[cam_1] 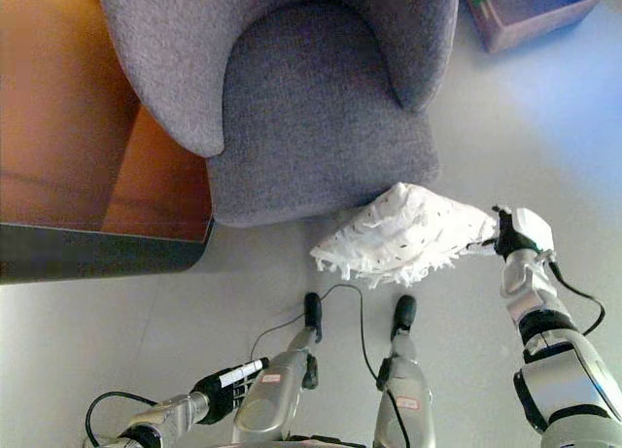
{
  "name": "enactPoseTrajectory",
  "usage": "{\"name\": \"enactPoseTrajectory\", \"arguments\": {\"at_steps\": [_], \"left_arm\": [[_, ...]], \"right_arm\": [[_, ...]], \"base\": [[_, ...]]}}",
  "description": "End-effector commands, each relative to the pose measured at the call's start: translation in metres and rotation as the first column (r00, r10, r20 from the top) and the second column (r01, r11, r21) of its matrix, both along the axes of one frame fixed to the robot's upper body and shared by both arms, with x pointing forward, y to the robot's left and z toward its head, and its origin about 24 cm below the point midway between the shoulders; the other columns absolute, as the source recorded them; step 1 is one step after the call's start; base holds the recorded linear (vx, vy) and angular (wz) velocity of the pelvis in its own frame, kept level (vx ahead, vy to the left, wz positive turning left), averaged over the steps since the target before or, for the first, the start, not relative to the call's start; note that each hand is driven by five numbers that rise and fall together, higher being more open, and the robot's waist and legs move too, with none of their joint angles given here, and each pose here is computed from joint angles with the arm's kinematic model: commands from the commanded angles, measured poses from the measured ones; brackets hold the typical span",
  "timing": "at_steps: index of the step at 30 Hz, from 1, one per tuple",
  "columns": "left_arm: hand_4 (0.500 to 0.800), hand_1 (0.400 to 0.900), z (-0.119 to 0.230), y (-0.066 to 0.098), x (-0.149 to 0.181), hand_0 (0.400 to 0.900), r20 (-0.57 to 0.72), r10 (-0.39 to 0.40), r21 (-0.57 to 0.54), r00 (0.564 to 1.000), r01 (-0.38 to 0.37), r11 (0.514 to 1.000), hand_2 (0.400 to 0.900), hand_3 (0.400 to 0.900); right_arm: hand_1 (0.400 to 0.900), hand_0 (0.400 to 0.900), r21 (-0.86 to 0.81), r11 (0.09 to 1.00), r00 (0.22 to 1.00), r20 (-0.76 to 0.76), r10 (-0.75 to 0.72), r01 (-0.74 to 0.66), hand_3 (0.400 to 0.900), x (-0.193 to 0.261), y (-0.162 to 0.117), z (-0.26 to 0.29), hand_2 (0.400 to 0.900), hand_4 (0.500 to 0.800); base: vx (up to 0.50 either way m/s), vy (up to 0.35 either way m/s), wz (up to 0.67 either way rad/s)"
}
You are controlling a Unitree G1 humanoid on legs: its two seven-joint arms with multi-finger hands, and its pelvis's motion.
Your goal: Pick up the pillow and put it on the sofa.
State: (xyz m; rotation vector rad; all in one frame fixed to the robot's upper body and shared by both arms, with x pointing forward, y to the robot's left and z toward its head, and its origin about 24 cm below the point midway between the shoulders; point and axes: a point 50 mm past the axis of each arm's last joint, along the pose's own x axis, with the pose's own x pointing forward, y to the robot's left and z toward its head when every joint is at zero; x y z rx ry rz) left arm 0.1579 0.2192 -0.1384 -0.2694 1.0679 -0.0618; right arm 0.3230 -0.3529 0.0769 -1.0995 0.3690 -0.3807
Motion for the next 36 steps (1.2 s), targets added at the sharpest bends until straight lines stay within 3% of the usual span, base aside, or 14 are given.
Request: {"name": "enactPoseTrajectory", "arguments": {"at_steps": [1, 15, 36], "left_arm": [[0.8, 0.9, -0.012, 0.023, -0.047, 0.9, -0.17, -0.004, 0.07, 0.985, 0.016, 0.997, 0.9, 0.9], [0.8, 0.9, -0.011, 0.009, -0.037, 0.9, -0.076, -0.003, 0.03, 0.997, 0.006, 1.0, 0.9, 0.9], [0.8, 0.9, -0.007, 0.001, -0.025, 0.9, 0.005, 0.016, -0.001, 1.0, -0.016, 1.0, 0.9, 0.9]], "right_arm": [[0.9, 0.9, -0.103, 0.995, 0.989, 0.149, 0.022, -0.007, 0.9, 0.014, -0.015, 0.066, 0.9, 0.8], [0.9, 0.9, -0.071, 0.991, 0.93, 0.344, 0.127, -0.109, 0.9, 0.048, 0.025, 0.141, 0.9, 0.8], [0.9, 0.9, -0.013, 0.95, 0.859, 0.424, 0.288, -0.312, 0.9, 0.073, 0.086, 0.196, 0.9, 0.8]], "base": [[-0.037, 0.047, 0.02], [-0.007, 0.044, 0.02], [-0.002, 0.019, 0.0]]}}
